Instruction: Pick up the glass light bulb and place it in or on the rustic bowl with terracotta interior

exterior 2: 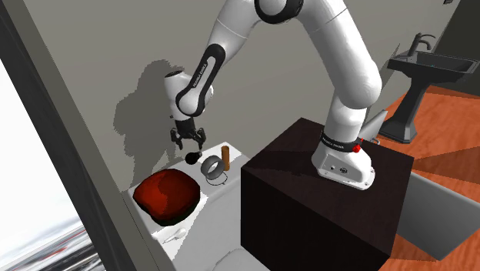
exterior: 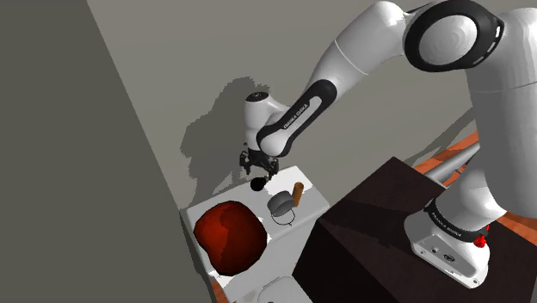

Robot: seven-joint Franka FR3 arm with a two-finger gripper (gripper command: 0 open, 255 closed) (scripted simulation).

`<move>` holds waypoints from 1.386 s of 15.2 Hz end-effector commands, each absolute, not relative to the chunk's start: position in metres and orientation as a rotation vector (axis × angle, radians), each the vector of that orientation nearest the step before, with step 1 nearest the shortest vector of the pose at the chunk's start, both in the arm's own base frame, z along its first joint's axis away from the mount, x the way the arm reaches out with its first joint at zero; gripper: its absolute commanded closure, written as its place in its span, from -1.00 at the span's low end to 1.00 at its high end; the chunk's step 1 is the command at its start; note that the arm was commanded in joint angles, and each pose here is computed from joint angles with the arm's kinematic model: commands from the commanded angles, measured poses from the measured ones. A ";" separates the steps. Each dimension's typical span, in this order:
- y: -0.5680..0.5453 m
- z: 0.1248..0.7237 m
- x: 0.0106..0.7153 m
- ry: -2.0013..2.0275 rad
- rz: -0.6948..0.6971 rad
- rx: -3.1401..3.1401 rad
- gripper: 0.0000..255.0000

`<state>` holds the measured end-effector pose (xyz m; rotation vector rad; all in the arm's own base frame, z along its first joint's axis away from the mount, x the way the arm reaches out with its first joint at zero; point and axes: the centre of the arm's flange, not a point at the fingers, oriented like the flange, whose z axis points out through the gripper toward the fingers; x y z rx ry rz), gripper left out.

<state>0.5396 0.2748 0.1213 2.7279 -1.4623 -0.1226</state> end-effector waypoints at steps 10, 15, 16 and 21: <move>0.275 0.058 0.543 -1.504 -0.119 2.729 -1.00; 0.275 0.058 0.543 -1.504 -0.119 2.729 -1.00; 0.275 0.059 0.542 -1.503 -0.119 2.730 1.00; 0.275 0.061 0.543 -1.503 -0.119 2.730 1.00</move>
